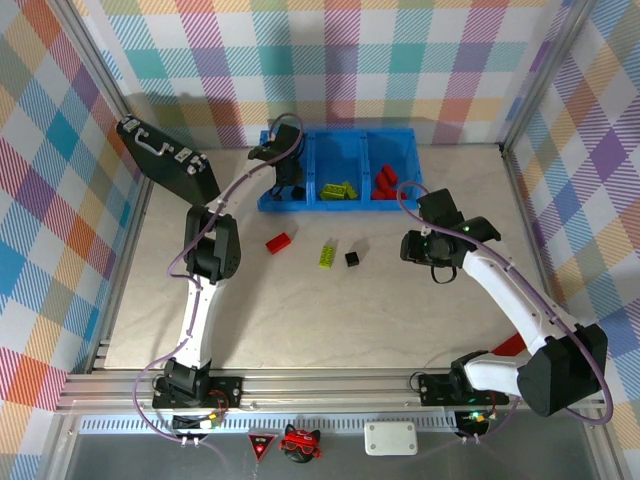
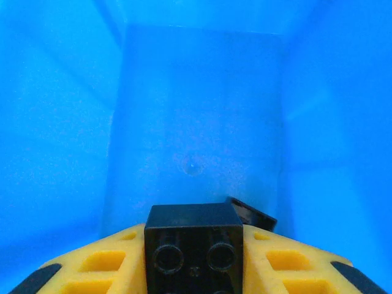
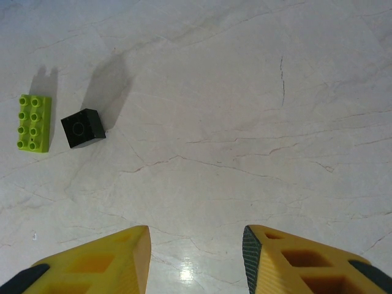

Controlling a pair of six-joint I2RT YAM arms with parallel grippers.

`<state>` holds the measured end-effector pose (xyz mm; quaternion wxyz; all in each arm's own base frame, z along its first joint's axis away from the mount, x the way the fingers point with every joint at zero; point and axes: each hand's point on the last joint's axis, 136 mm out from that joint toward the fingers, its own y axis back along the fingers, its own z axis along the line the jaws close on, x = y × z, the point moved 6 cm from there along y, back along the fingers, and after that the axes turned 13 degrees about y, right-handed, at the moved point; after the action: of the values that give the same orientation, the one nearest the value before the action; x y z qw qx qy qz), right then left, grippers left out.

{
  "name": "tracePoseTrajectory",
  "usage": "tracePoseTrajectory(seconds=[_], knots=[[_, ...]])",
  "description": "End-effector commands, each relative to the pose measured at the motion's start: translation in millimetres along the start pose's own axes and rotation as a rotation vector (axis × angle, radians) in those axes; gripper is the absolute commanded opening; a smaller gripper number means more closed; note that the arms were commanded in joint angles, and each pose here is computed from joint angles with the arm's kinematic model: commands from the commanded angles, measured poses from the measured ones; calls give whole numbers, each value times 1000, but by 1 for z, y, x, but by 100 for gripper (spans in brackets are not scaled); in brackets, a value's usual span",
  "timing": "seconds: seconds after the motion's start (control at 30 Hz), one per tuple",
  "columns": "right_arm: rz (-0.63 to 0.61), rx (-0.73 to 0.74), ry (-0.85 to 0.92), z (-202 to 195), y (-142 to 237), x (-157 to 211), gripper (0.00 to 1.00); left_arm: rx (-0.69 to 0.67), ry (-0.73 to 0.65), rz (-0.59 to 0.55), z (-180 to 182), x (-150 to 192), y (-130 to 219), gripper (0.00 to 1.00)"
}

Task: Sort the legos into containers by color
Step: Place the lego in the container.

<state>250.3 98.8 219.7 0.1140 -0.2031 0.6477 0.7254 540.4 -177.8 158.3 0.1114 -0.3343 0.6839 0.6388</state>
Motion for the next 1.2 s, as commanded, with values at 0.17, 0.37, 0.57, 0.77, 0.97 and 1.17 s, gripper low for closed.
tracePoseTrajectory(seconds=[0.17, 0.37, 0.57, 0.77, 0.97, 1.17], knots=[[-23, -5, 21, 0, 11, -5, 46, 2, 0, 20, 5, 2, -19, 39], [-26, -36, 19, 4, 11, -7, 45, 22, 21, 11, 3, -2, -12, 44], [-30, -52, 21, 6, 12, -7, 45, 51, 39, -13, 2, -9, 7, 46], [-19, -91, 10, 10, 8, -5, 45, 102, 61, -18, 3, -10, 34, 46], [-10, -129, -2, 16, 4, -8, 44, 141, 78, -13, 7, 1, 59, 46], [8, -160, 0, 22, -2, -12, 44, 169, 101, 1, 20, 12, 87, 46]])
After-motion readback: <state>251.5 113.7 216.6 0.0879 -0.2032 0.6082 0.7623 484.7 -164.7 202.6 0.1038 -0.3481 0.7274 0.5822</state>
